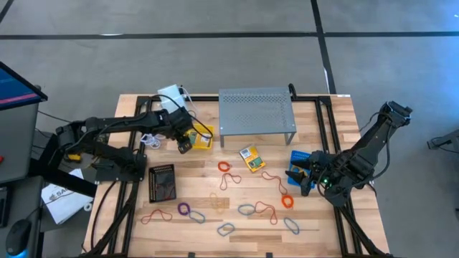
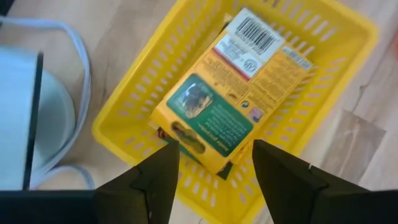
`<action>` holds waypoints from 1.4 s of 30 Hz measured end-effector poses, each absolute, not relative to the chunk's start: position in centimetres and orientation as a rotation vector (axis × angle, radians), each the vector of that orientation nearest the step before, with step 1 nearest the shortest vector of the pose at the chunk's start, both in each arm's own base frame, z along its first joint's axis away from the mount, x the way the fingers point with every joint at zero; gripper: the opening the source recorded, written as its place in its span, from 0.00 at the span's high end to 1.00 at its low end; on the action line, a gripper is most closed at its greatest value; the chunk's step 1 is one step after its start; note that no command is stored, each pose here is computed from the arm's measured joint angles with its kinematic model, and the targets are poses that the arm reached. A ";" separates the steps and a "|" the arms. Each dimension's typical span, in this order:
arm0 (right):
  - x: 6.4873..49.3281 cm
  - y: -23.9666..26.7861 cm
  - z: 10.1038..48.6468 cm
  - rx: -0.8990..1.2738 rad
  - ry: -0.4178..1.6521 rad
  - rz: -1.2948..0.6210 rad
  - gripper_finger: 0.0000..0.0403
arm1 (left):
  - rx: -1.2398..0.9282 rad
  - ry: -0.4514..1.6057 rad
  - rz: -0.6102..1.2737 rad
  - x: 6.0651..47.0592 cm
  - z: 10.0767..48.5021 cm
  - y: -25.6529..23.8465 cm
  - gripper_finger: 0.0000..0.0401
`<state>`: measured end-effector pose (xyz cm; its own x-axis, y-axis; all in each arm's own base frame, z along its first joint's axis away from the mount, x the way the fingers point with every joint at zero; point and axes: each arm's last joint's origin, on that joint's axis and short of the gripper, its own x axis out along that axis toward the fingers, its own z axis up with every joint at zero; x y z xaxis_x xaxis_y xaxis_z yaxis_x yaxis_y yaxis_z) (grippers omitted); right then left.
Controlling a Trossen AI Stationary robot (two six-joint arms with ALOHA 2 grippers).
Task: Pick & Place Office Desk Supplies
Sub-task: Put the red rubber band into the black bin
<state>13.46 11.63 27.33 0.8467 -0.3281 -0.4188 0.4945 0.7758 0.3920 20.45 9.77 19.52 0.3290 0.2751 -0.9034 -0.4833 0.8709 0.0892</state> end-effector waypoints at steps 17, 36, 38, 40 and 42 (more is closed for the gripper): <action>13.8 11.8 27.6 0.489 0.329 -0.428 0.37 | -0.357 0.796 0.167 19.7 24.7 8.0 0.58; 18.3 8.7 29.4 0.181 0.376 -0.316 0.37 | -0.269 0.048 -0.127 16.6 26.6 2.9 0.64; 18.5 8.4 29.7 0.180 0.376 -0.319 0.37 | -0.279 0.054 -0.128 16.8 26.4 2.9 0.64; 18.7 8.1 29.9 0.170 0.374 -0.323 0.37 | -0.279 0.068 -0.138 17.0 26.3 2.7 0.64; 18.9 7.9 30.1 0.147 0.376 -0.329 0.37 | -0.257 0.064 -0.144 17.0 26.3 2.7 0.64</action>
<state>18.93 7.92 30.11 0.8781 -0.2869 -0.3829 0.3409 0.9367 0.0801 17.01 2.65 26.30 0.9877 -0.1496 -0.0447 0.1332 0.9569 -0.2580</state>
